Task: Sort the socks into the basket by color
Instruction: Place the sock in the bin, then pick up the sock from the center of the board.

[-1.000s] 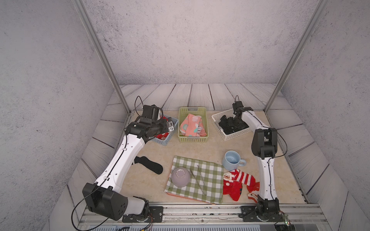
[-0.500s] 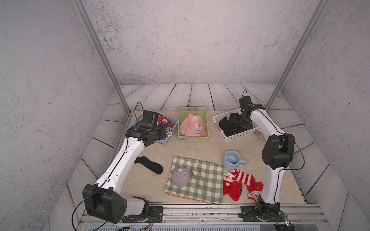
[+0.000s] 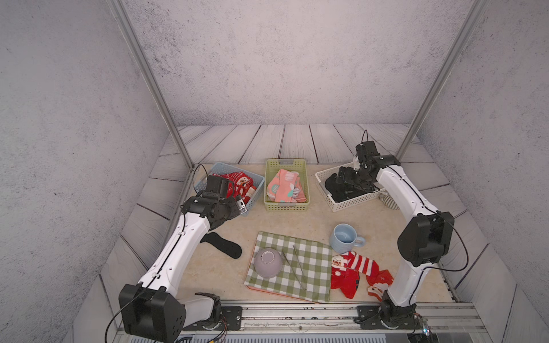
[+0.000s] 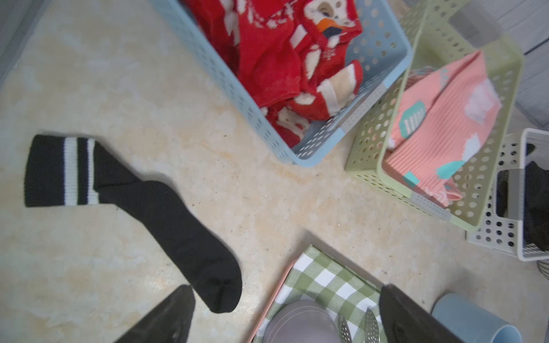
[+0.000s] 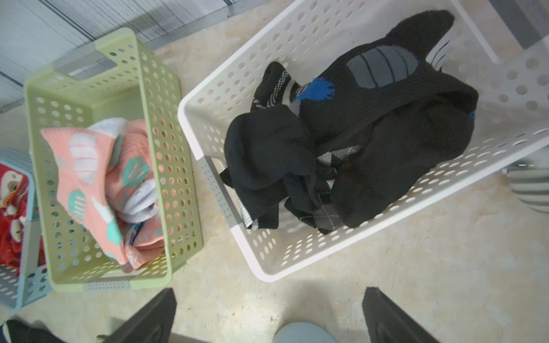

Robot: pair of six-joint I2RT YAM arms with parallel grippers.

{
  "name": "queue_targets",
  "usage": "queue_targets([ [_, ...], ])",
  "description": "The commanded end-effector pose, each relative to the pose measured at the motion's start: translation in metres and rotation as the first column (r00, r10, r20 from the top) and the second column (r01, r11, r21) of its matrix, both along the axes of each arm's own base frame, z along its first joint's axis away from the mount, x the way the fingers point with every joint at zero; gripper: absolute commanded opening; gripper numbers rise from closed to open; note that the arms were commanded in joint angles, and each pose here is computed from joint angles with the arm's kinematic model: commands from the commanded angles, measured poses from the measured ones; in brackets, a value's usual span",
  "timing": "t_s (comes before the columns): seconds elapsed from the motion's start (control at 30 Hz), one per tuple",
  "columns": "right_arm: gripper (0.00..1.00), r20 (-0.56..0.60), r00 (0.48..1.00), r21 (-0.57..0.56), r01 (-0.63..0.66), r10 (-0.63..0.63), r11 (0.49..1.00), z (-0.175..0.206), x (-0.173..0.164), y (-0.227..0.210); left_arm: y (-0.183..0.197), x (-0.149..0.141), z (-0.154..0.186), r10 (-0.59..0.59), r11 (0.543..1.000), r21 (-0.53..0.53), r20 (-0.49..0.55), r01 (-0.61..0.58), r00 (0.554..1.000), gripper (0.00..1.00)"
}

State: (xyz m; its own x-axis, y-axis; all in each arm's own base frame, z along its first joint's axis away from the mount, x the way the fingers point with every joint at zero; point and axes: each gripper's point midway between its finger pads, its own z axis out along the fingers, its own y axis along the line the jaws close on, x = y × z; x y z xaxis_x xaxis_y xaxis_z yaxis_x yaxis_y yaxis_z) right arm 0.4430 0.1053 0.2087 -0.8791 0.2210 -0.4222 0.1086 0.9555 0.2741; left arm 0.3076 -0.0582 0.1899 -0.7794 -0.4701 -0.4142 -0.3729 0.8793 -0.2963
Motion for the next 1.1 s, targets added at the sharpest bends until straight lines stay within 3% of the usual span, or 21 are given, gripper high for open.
queue_targets([
  [0.0,0.99,0.026,0.998,0.031,-0.051,0.050,0.998,0.022,-0.022,0.010,0.024,-0.019,-0.018,0.118,0.993,0.026,-0.074,-0.117,0.990,1.00],
  [0.2,0.99,0.059,0.994,0.005,-0.096,0.096,0.995,0.037,-0.037,0.017,0.043,-0.035,-0.058,0.237,0.971,0.013,-0.167,-0.238,0.957,1.00],
  [0.33,0.99,0.069,0.993,0.000,-0.099,0.099,0.995,0.040,-0.040,0.015,0.039,-0.037,-0.090,0.257,0.964,0.007,-0.253,-0.264,0.933,1.00],
  [0.47,0.99,0.073,0.992,0.000,-0.100,0.100,0.995,0.041,-0.041,0.015,0.034,-0.044,-0.123,0.249,0.965,0.016,-0.361,-0.261,0.899,0.94],
  [0.6,0.99,0.080,0.992,0.004,-0.103,0.102,0.995,0.043,-0.041,0.016,0.030,-0.050,-0.148,0.258,0.960,0.003,-0.394,-0.279,0.882,0.87],
  [1.0,0.99,0.080,0.991,0.009,-0.104,0.103,0.994,0.042,-0.039,0.016,0.018,-0.057,-0.188,0.238,0.964,-0.001,-0.450,-0.267,0.861,0.82],
  [1.07,0.99,0.079,0.991,0.010,-0.106,0.105,0.994,0.041,-0.039,0.017,0.016,-0.055,-0.191,0.218,0.969,-0.007,-0.455,-0.249,0.864,0.78],
])
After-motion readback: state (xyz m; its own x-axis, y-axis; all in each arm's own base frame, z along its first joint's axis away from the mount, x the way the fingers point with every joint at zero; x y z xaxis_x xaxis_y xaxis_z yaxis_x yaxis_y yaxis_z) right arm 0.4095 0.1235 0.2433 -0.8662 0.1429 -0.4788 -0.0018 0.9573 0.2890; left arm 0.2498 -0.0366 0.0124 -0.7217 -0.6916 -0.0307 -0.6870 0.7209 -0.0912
